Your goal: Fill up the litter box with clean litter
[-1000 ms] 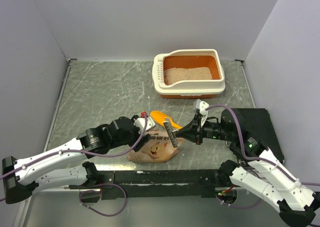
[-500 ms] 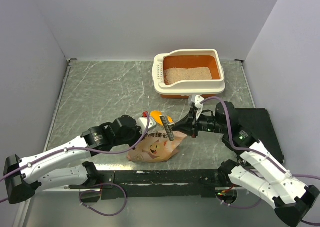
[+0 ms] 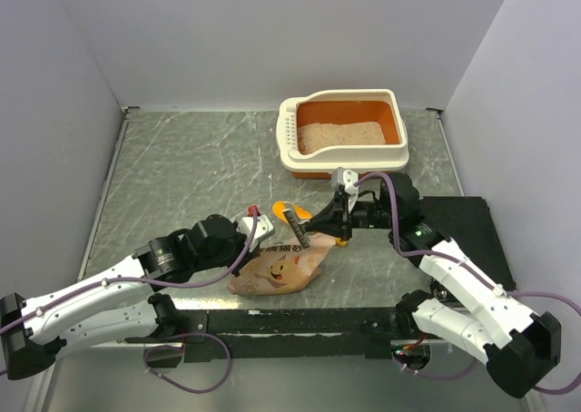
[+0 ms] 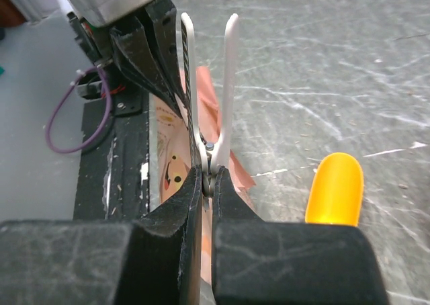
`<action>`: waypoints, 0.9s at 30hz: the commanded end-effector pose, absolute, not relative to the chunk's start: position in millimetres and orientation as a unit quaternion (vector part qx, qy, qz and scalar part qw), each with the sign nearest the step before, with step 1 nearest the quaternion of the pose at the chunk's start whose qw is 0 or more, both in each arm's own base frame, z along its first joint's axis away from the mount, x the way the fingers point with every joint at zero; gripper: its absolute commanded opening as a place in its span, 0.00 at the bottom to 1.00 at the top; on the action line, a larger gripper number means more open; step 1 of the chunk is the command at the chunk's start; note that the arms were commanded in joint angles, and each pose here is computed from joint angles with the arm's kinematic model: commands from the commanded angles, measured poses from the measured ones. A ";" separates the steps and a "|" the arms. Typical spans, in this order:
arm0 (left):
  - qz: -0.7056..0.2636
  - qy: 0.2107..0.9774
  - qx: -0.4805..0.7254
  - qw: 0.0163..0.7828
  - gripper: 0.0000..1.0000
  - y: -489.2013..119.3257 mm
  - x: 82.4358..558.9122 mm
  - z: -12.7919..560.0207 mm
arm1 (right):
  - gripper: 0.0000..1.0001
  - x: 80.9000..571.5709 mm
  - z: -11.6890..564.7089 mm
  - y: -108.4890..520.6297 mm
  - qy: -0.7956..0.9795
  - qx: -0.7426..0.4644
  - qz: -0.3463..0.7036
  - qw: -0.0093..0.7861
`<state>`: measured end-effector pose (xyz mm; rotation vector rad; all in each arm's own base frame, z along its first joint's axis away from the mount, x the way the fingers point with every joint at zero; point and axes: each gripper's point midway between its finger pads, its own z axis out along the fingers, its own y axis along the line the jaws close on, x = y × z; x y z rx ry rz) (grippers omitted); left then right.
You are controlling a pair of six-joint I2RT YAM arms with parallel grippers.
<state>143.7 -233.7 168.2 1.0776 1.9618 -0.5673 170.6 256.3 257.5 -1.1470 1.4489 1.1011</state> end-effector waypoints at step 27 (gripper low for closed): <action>-0.246 0.761 0.398 0.449 0.01 -243.5 153.9 197.3 | 0.00 166.0 211.3 269.3 0.604 -0.613 0.355 0.365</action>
